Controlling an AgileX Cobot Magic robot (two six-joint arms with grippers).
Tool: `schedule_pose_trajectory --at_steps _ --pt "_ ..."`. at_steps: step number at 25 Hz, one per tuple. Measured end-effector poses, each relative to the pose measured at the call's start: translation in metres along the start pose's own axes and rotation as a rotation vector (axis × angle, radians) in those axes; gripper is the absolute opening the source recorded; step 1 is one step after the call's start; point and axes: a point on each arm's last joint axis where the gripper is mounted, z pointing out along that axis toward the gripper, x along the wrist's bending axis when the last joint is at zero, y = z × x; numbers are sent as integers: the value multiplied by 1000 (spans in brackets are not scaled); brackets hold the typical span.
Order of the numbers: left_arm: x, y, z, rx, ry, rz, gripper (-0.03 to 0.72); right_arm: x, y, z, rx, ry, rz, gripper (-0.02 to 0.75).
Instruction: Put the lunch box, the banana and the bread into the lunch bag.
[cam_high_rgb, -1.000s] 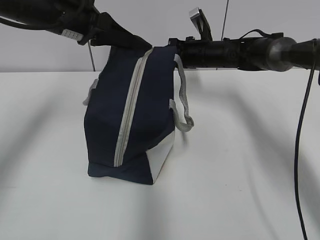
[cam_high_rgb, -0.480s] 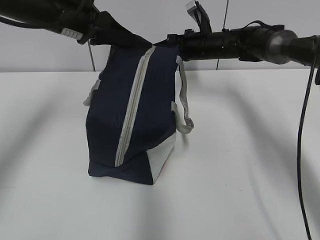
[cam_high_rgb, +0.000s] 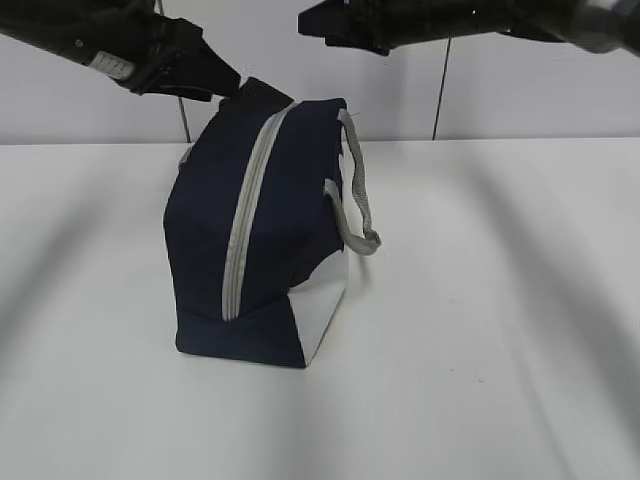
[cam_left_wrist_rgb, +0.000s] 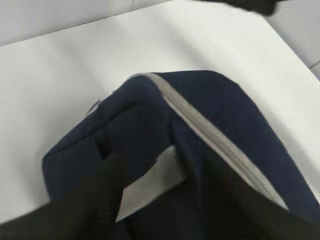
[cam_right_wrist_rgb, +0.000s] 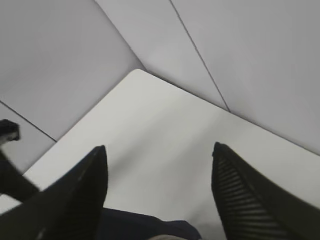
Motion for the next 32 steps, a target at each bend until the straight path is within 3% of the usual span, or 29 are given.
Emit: schedule_pose_trajectory --at_steps 5,11,18,21,25,29,32 --pt "12 5 -36 -22 100 -86 366 32 27 -25 -18 13 -32 489" --pt "-3 3 -72 63 168 -108 361 70 25 -58 27 12 -7 464" --pt "-23 -7 -104 199 242 -208 361 122 15 -106 53 0 -6 445" --pt "-33 -12 -117 239 293 -238 355 143 10 -129 27 -58 -35 444" --pt "-54 -24 -139 252 379 -240 321 155 -7 -154 -11 -205 -85 442" --pt "-75 -49 -160 251 411 -247 310 162 -27 -172 -44 -367 -117 442" --pt "-88 -76 -171 259 423 -247 308 176 -40 -174 -55 -443 -180 442"
